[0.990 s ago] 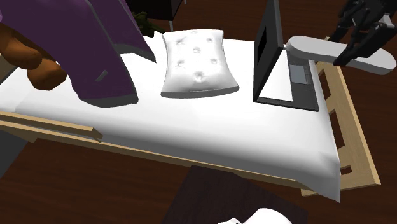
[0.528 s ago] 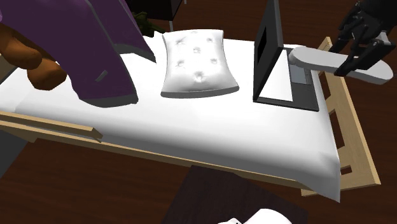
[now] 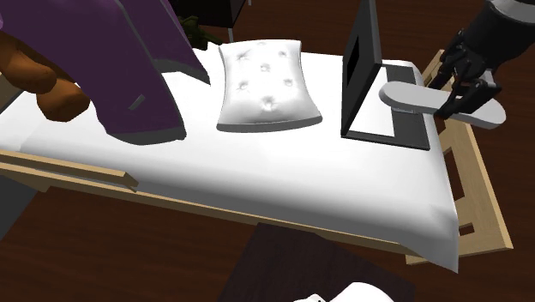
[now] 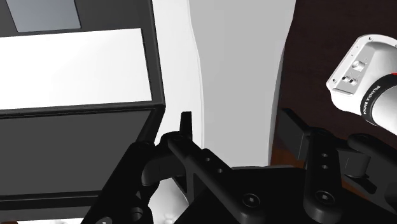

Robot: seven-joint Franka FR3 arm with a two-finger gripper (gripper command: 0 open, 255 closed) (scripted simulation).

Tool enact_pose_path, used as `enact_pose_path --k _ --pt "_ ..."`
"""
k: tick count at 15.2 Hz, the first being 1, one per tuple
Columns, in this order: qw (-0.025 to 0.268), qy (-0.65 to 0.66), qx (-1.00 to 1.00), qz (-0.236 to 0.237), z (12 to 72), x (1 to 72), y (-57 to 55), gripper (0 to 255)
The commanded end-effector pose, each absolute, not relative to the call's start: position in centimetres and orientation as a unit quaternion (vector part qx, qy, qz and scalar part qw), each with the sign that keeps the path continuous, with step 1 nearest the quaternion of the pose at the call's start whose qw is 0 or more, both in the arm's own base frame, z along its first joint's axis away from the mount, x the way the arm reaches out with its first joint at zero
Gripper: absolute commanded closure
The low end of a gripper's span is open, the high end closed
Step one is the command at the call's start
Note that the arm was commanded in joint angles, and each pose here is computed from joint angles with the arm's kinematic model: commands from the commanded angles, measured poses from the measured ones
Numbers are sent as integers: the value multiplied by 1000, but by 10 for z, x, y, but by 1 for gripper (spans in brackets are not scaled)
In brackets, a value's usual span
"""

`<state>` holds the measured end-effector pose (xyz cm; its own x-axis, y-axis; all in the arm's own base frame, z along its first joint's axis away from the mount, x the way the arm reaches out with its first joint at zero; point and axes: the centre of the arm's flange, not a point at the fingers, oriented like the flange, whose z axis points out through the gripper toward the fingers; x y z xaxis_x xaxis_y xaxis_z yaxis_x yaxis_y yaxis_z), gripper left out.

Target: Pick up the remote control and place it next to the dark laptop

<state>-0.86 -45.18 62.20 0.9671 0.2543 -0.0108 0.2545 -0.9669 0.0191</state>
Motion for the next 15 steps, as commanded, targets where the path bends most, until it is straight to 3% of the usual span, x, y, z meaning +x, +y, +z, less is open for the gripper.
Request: enact_pose_path --k 1,15 --pt "10 128 992 -4 611 -9 -453 255" --pt "10 128 992 -4 537 -9 -453 255"
